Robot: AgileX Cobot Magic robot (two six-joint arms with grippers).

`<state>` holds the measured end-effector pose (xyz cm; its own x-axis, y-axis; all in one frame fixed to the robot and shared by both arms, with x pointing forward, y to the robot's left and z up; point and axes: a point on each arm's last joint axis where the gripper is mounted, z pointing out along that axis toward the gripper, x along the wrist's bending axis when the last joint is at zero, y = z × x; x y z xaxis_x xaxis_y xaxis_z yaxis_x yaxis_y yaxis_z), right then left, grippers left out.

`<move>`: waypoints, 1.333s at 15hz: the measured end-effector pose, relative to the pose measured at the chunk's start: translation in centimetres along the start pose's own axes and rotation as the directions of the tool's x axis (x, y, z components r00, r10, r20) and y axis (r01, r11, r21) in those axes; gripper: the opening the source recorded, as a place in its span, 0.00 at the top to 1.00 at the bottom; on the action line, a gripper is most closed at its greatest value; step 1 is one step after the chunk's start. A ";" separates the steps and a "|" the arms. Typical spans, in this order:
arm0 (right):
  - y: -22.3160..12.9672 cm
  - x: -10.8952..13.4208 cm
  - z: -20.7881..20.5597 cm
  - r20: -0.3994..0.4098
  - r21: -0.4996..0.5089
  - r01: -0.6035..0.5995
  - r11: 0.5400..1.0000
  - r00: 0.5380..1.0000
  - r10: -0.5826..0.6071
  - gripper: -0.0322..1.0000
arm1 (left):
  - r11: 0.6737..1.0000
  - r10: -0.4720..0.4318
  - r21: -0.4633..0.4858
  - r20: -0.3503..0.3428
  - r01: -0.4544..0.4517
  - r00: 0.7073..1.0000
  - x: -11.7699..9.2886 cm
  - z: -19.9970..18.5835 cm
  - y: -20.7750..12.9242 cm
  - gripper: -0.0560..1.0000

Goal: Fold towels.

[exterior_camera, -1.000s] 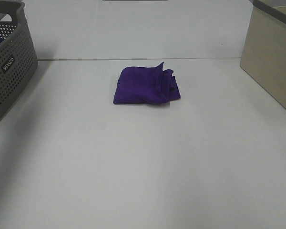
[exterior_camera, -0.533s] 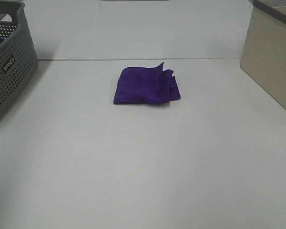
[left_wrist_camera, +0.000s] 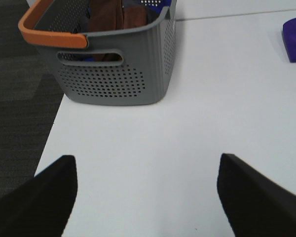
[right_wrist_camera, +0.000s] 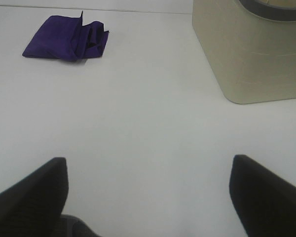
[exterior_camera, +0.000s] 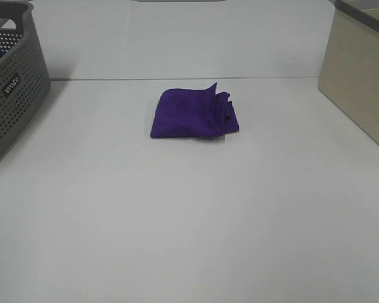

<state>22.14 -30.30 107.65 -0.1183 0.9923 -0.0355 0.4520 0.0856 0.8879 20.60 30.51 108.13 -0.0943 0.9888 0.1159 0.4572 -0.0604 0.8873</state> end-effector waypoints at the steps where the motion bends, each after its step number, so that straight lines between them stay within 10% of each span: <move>1: -1.2 0.1 1.0 -0.001 0.007 0.021 1.000 1.000 -0.021 0.14 | 0.999 -0.002 0.035 0.013 0.001 1.000 -0.2 0.8 -0.6 0.26; 8: -1.5 0.1 2.1 0.000 -0.014 0.035 0.999 0.999 -0.035 0.14 | 0.999 -0.036 -0.020 0.160 0.040 0.986 -1.8 3.4 -1.0 0.26; 20: -1.5 0.1 2.1 0.000 -0.015 0.035 0.999 0.999 -0.035 0.14 | 0.999 -0.032 -0.024 0.161 0.037 0.986 -1.8 3.4 -1.0 0.26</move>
